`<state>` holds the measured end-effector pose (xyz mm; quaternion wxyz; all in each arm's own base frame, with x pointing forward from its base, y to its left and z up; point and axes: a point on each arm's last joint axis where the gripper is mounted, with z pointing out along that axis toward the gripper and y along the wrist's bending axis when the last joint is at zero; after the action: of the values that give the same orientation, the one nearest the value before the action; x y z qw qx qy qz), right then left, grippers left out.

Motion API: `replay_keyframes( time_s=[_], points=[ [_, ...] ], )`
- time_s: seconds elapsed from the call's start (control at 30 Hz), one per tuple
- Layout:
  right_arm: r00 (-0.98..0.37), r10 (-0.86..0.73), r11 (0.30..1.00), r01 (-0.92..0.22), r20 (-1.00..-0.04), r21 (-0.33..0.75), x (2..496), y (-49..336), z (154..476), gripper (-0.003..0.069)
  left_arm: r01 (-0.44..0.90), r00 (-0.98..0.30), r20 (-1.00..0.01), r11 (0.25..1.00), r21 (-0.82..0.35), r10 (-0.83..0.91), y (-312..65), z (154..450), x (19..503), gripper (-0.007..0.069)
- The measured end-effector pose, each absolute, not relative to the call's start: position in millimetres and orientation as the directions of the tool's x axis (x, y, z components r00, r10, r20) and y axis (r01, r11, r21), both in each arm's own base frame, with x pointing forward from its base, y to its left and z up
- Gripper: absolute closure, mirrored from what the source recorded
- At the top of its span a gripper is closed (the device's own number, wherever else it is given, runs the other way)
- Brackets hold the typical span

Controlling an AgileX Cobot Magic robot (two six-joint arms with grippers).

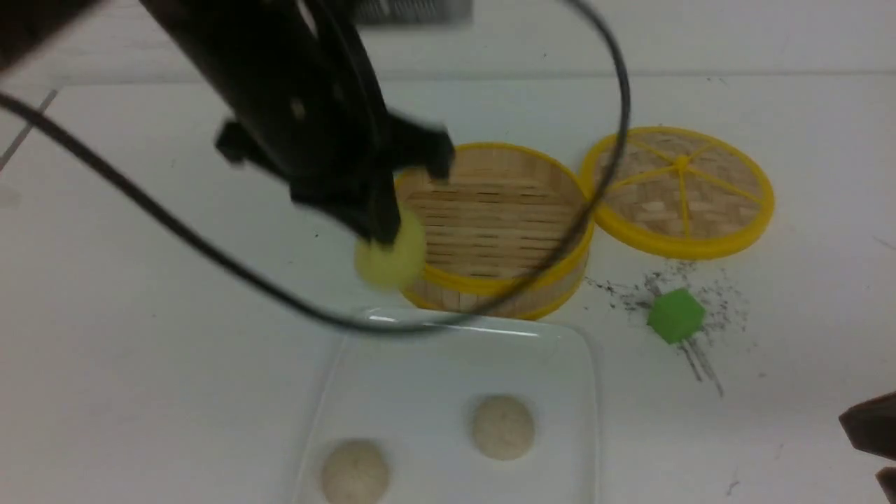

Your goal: Put the steamed buns into the plate on the white tablecloth.

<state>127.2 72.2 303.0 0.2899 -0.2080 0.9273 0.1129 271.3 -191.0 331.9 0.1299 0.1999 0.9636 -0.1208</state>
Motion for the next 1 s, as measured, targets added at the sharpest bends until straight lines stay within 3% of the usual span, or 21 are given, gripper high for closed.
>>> replay_keyframes(
  time_s=[0.17,0.43,0.63,0.67,0.77,0.9,1.0],
  points=[
    [-0.747,-0.321,0.888,-0.451,-0.582,0.089,126.9,72.1,302.8,0.0646,0.360,-0.921,-0.209,0.922,-0.140,0.328,-210.2,252.1,268.8,0.0594],
    [-0.759,-0.325,0.886,-0.453,-0.565,0.098,98.6,58.3,313.2,0.0639,0.249,-0.949,-0.218,0.965,-0.085,0.226,-217.6,204.3,291.1,0.0525],
    [-0.692,-0.239,0.892,-0.434,-0.681,0.129,46.6,32.1,331.1,0.0631,0.242,-0.949,-0.230,0.966,-0.093,0.216,-218.7,203.5,292.5,0.0391],
    [-0.652,-0.198,0.892,-0.430,-0.732,0.141,26.9,21.9,334.0,0.0631,0.243,-0.946,-0.246,0.965,-0.100,0.213,-218.6,209.4,292.4,0.0342],
    [-0.560,-0.146,0.886,-0.442,-0.816,0.144,1.5,8.7,336.5,0.0630,0.246,-0.937,-0.283,0.962,-0.116,0.206,-218.8,222.8,292.6,0.0293],
    [-0.357,-0.040,0.883,-0.450,-0.933,0.134,-10.6,-0.4,325.1,0.0630,0.254,-0.919,-0.343,0.957,-0.142,0.193,-216.4,251.2,289.4,0.0272],
    [-0.285,-0.010,0.887,-0.444,-0.958,0.123,1.1,3.4,309.6,0.0647,0.258,-0.909,-0.372,0.954,-0.155,0.185,-213.3,266.4,285.3,0.0297]
  ],
)
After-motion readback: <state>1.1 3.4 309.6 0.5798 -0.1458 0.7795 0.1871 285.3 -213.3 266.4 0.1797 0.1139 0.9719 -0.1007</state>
